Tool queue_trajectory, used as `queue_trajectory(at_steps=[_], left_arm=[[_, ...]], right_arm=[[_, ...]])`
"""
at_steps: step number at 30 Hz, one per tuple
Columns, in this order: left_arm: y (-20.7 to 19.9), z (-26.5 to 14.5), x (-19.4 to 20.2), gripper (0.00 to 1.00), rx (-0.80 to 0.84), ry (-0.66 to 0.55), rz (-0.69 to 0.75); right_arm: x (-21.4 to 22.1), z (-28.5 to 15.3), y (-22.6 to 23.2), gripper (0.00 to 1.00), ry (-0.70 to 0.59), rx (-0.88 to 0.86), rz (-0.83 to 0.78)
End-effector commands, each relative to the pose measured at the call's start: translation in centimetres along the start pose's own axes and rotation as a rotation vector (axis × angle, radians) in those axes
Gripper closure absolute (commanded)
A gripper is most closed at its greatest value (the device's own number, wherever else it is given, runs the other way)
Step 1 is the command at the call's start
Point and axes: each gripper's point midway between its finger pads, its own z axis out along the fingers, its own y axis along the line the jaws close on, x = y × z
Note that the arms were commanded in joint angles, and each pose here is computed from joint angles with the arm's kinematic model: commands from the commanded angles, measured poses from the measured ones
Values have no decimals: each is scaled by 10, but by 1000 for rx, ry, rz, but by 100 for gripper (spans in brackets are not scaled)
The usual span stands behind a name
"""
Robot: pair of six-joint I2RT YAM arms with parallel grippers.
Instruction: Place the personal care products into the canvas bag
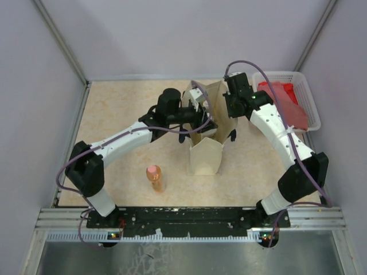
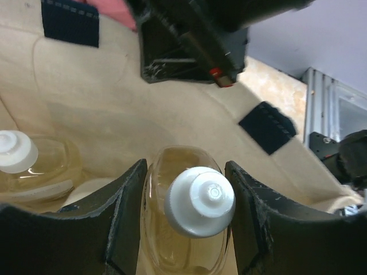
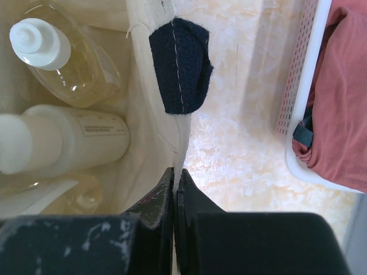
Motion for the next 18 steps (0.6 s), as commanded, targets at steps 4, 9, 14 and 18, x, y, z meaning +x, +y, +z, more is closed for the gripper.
queue_trajectory(at_steps=[4,9,14,18], left_arm=[[14,20,-12,100,-37,-90,92],[24,24,10,100,-78,-65,89],[27,29,25,100,-80,-37,77],[19,27,22,100,-55,-29,50]], right_arm=[[-17,-15,-6,100,-50,12,13],[-16,-14,-6,100,-48,12,9],[-14,-12,-6,100,-42,13,4],[-13,-12,-7,100,-41,17,0]])
